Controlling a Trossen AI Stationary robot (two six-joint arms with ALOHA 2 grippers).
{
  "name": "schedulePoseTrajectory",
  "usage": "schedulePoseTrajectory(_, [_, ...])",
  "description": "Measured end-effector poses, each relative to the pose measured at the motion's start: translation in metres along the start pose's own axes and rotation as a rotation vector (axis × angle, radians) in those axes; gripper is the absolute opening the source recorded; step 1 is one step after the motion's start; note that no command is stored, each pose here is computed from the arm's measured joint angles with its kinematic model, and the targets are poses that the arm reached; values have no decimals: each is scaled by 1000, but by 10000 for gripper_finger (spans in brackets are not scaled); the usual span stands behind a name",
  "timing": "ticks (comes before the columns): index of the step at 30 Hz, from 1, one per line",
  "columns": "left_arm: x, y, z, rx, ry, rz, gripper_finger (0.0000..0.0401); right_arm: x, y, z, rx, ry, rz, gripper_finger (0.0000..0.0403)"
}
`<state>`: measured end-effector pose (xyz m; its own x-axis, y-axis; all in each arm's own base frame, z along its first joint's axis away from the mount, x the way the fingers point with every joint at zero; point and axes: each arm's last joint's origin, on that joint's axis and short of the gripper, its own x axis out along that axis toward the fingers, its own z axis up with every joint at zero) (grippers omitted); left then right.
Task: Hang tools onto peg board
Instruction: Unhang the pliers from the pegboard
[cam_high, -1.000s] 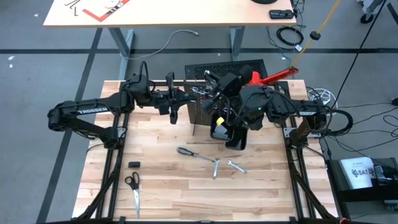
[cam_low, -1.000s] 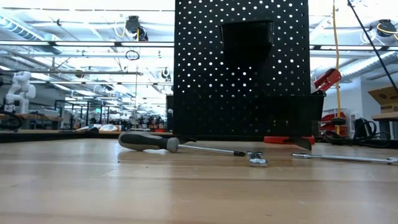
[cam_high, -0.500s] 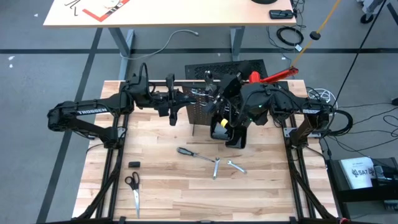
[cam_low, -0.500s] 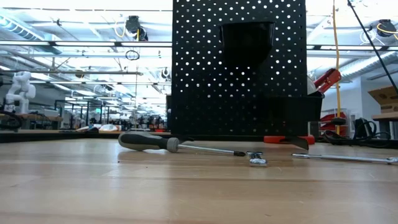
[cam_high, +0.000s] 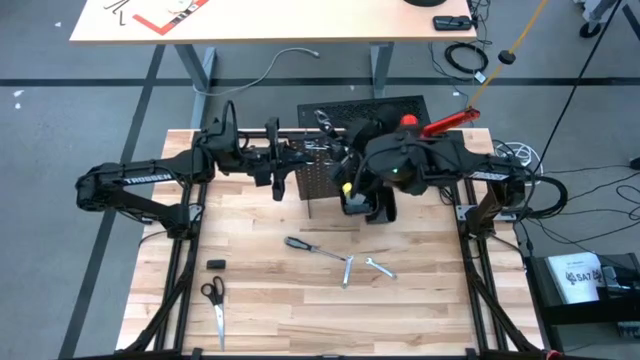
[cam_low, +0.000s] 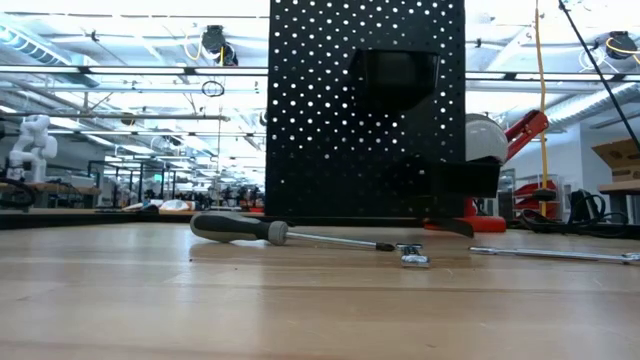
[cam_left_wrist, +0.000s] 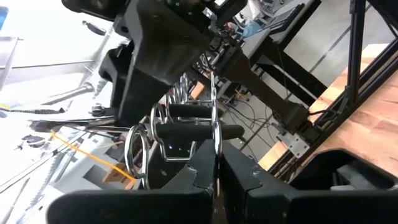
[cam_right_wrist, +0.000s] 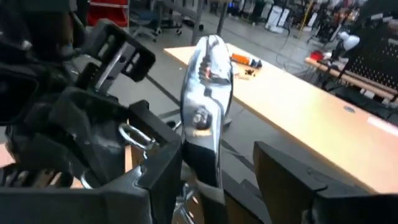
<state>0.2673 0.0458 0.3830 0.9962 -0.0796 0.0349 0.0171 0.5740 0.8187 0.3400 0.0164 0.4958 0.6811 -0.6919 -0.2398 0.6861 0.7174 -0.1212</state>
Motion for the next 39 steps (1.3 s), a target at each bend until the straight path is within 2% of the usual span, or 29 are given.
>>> schedulePoseTrajectory(4, [0,0,0,-2,2,-2,11,7,0,5,-24,-36,5,182])
schedulePoseTrajectory(9, [0,0,0,-3,2,-4,11,19,-4,7,-5,-38,67,167])
schedulePoseTrajectory(20, [0,-1,-1,-8,6,-7,10,42,-4,1,-5,-8,72,148])
schedulePoseTrajectory(22, [0,-1,-1,-9,6,-8,10,43,-4,1,-4,-7,71,131])
schedulePoseTrajectory(25, [0,-1,-1,-9,6,-7,10,43,-3,1,-4,-9,73,85])
schedulePoseTrajectory(39, [0,-2,-2,-15,11,-23,10,37,6,6,-63,-78,20,82])
